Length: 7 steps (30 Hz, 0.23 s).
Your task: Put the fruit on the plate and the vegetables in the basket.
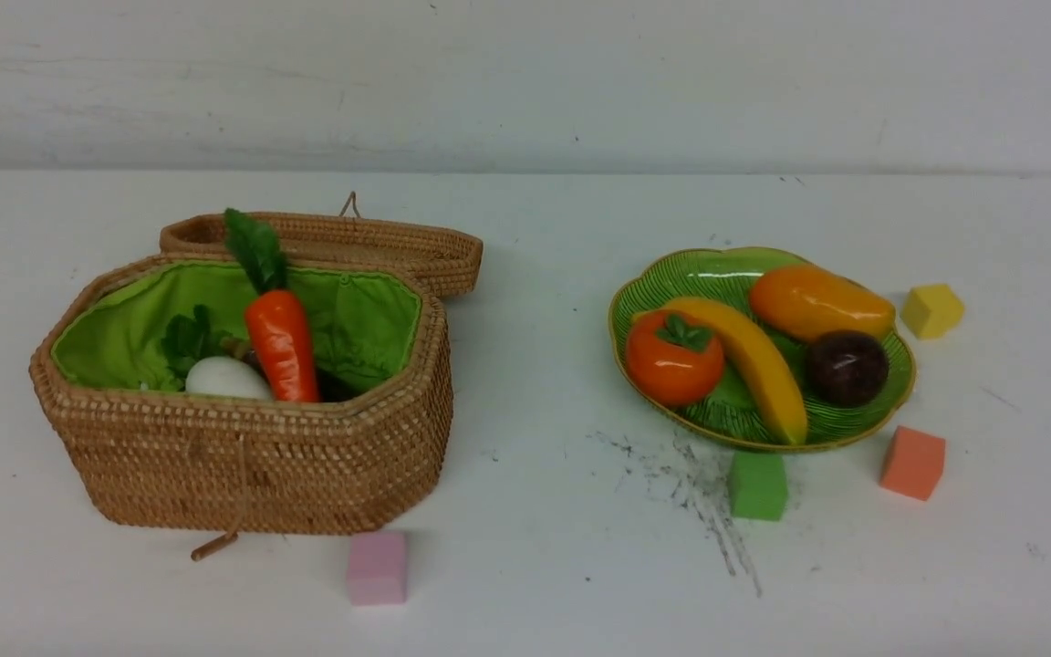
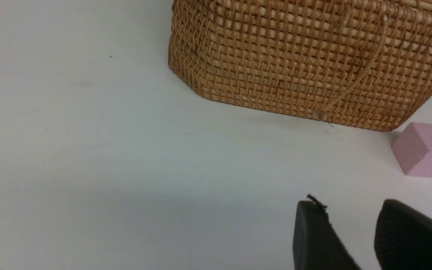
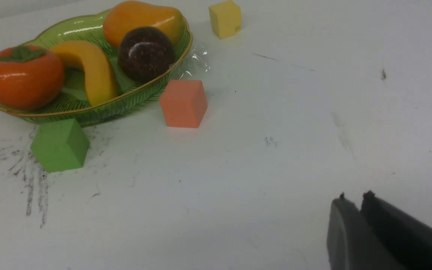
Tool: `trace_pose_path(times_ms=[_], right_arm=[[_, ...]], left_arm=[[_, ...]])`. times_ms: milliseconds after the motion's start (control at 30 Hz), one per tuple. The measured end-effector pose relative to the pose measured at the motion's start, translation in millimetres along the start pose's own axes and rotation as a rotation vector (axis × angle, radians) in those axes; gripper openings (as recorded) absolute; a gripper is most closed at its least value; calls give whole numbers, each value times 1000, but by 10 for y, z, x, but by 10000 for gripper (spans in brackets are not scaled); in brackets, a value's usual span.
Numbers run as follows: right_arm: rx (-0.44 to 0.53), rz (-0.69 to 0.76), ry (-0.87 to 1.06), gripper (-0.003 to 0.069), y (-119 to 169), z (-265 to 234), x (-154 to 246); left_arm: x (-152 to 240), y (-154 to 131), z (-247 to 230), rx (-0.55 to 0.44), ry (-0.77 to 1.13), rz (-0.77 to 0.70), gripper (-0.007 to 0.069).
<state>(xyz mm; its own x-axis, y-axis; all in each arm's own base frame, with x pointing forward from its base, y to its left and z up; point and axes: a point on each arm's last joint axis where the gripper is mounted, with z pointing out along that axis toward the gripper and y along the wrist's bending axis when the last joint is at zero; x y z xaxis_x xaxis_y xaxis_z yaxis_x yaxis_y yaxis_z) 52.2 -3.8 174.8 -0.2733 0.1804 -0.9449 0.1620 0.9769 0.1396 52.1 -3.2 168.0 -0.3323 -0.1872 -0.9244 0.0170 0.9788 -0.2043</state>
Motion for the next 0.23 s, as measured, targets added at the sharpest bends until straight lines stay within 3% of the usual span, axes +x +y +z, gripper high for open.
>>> trace_pose_path(times_ms=[233], right_arm=[[0, 0, 0, 81, 0, 0, 0]], left_arm=[[0, 0, 0, 0, 0, 0, 239]])
